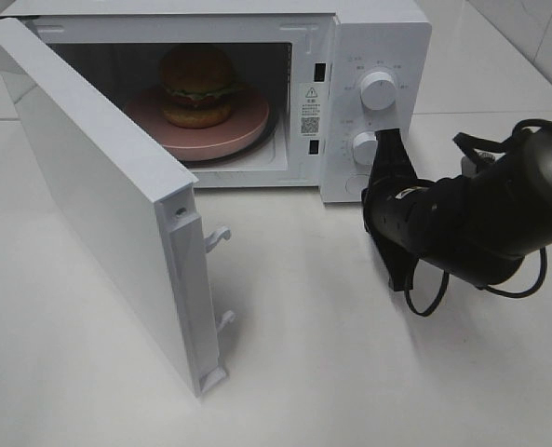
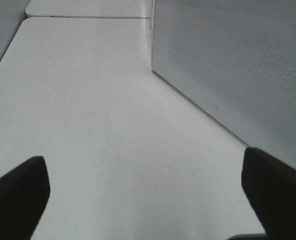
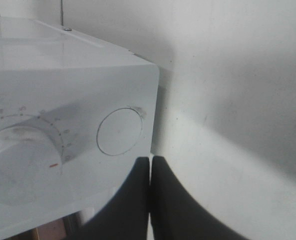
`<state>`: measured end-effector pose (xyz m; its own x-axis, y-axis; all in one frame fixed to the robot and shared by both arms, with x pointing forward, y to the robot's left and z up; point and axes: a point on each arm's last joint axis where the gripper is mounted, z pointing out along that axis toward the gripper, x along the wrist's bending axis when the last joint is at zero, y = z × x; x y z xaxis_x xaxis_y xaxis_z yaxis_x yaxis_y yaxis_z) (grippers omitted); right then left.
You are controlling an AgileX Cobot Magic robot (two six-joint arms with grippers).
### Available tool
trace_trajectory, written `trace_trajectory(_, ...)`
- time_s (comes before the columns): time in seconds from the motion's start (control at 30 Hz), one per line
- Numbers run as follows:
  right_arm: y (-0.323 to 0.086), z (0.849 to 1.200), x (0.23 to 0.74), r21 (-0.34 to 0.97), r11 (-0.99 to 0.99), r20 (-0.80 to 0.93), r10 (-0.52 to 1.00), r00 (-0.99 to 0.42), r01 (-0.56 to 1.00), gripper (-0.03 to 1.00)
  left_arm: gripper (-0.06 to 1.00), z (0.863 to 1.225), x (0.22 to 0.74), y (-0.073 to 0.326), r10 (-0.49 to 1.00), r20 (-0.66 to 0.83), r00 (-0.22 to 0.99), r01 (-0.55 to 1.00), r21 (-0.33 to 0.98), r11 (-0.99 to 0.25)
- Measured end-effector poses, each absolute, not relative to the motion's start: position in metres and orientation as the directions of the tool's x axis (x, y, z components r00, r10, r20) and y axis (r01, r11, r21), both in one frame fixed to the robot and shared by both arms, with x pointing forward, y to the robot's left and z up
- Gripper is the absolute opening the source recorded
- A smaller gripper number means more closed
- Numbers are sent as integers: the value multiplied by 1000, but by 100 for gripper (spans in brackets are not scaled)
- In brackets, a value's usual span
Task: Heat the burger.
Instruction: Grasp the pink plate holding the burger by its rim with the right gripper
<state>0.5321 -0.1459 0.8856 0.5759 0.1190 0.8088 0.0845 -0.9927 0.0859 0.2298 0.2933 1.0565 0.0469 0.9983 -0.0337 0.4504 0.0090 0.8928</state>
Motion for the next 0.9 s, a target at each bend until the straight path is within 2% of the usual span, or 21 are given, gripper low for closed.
trace_trajectory(0.23,-152,901,517,146,-973,789,223,572,178,1,98,1056,230,293,998,-34,47,450,893,9)
trace_trajectory(0.37,-153,914,506,235,-916,747,385,541,326,1,98,1056,230,293,998,-34,47,450,893,9)
trace_trajectory(0.4,-153,914,506,235,-916,747,385,541,326,1,98,1056,230,293,998,-34,47,450,893,9)
trace_trajectory(0.43,-151,919,503,276,-877,725,459,514,394,1,98,1056,230,293,998,-34,47,450,893,9)
trace_trajectory(0.6,-150,927,499,340,-797,683,574,452,498,1,98,1056,230,293,998,-34,47,450,893,9)
trace_trajectory(0.67,-153,931,495,389,-695,622,683,384,605,1,98,1056,230,293,998,-34,47,450,893,9)
trace_trajectory(0.77,-155,932,495,399,-665,604,709,364,631,1,98,1056,230,293,998,-34,47,450,893,9)
trace_trajectory(0.83,-161,937,493,438,-543,542,796,271,716,1,98,1056,230,293,998,-34,47,450,893,9)
trace_trajectory(0.9,-162,937,492,440,-511,527,813,248,738,1,98,1056,230,293,998,-34,47,450,893,9)
